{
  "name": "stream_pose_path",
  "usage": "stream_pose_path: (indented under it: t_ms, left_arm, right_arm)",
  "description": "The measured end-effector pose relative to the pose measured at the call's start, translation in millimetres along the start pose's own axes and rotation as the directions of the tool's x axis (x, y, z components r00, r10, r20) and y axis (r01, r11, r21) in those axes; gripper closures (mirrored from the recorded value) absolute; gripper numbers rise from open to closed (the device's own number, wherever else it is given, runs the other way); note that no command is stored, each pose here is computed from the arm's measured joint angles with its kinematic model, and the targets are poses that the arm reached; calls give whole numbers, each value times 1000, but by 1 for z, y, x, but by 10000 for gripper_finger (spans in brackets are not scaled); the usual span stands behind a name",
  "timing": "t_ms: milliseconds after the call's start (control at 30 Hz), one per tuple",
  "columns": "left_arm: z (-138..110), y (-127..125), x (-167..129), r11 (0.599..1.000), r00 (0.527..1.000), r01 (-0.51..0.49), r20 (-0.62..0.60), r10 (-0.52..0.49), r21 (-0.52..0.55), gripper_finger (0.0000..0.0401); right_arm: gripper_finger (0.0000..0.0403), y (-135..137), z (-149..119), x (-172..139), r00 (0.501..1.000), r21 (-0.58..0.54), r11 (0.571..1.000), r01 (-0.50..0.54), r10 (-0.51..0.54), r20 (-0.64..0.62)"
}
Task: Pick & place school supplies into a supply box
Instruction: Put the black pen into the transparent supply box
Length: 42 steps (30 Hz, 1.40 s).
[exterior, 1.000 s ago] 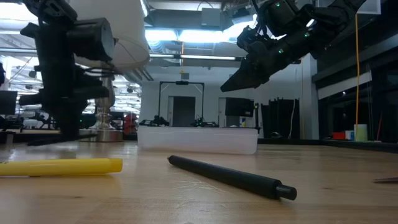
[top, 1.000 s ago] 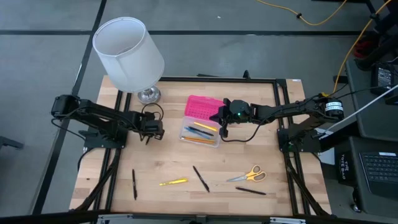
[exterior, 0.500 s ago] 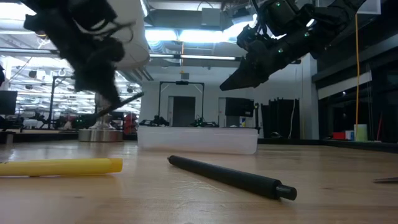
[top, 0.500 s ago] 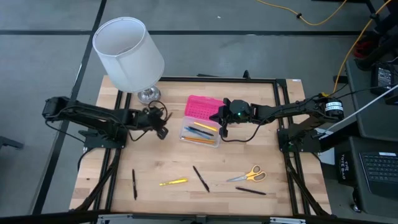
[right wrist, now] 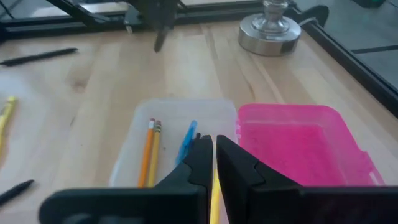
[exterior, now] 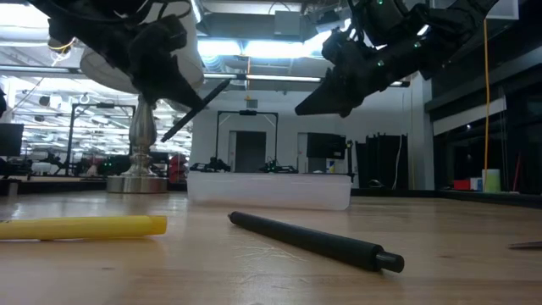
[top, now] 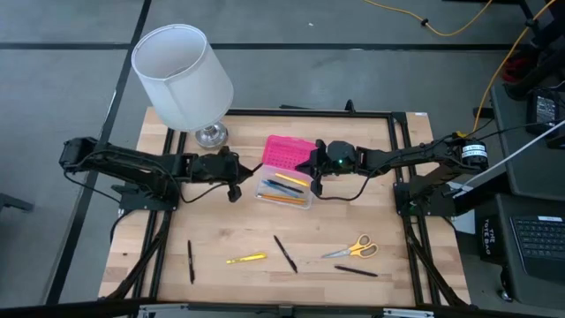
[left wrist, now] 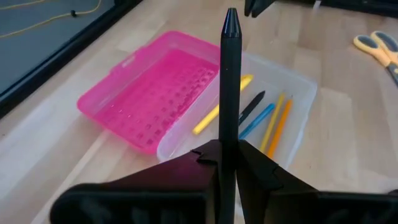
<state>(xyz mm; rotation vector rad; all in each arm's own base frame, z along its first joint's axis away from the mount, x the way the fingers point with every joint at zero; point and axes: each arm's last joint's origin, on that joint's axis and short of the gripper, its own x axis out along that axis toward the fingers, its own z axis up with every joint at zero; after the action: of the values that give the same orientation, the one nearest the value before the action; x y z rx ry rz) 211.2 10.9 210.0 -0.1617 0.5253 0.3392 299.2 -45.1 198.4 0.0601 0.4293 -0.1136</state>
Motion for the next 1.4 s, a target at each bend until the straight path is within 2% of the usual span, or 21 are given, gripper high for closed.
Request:
stream_pose_path:
  t_ms: [133,267,433,633,833,1000,1167,1400]
  left_arm:
    - [5,-3,5,1000,1000,13,-4,-13,-4,380]
    - [18,-11,16,997,998,57,-32,-56,45,380]
    - [33,-21,37,987,986,70,-158,-47,145,380]
    - [52,-27,60,966,964,129,-258,-69,223,379]
    - [64,-25,81,936,941,231,-304,-146,266,379]
    - [66,-26,95,910,920,283,-353,-168,303,379]
    - [58,-32,113,883,895,316,-417,-156,347,379]
    - [48,-37,133,853,873,350,-464,-147,387,379]
  right_arm:
    - [375,1,1,0,1000,4,1000,-13,13,15]
    - [375,3,2,0,1000,0,1000,-18,18,17]
    - [375,5,5,-2,999,-6,1000,-26,26,41]
    - [375,16,14,-15,993,-26,995,-100,101,62]
    - [375,30,25,-34,985,-50,989,-140,145,95]
    - [387,39,26,-38,990,-70,992,-104,111,92]
    - [397,39,25,-38,993,-88,994,-67,75,88]
    - [375,39,24,-38,994,-86,994,-65,72,81]
